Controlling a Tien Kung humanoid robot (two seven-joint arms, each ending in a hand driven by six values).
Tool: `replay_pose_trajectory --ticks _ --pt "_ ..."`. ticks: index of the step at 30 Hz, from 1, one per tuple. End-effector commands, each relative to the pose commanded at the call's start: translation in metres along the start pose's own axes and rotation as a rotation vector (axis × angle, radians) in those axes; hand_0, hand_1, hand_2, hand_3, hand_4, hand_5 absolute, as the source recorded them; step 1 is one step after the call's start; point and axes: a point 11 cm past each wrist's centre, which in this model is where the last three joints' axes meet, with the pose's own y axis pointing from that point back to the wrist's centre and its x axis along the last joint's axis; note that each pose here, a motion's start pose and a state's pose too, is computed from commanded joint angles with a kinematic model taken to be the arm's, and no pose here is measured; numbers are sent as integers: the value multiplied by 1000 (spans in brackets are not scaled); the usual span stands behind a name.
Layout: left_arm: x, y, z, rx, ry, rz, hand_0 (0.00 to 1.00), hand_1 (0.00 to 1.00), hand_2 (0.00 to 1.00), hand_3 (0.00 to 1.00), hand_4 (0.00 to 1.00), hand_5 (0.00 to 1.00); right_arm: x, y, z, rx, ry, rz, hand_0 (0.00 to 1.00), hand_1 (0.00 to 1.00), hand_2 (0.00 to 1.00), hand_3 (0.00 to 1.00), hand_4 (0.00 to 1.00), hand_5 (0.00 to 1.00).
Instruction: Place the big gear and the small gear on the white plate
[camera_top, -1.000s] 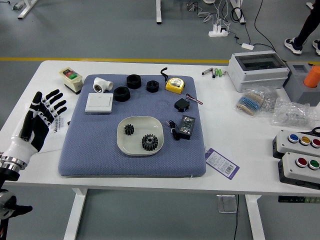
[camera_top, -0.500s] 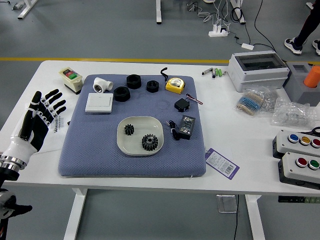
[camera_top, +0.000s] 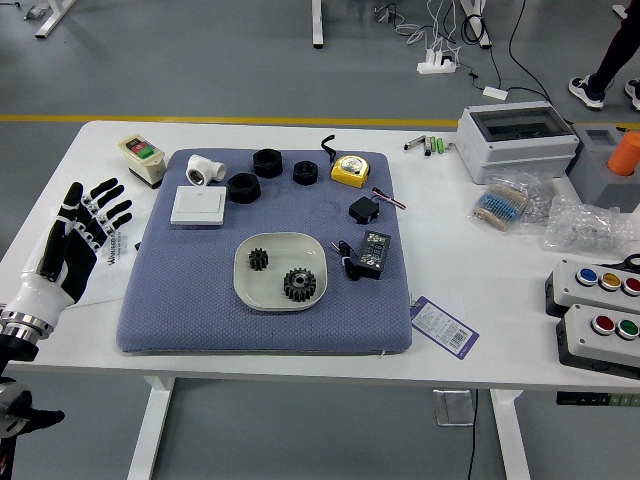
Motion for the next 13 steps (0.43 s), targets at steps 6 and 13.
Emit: replay_pose_trajectory --ticks 6,13 --pt "-2 -1 0 0 -1 -7 835 847 918 853 966 915 0 0 0 0 2 -1 724 727 753 613 885 730" --pt "-3 -1 0 1 -2 -12 835 846 919 853 965 913 1 0 2 -2 8 -1 722 727 754 612 885 730"
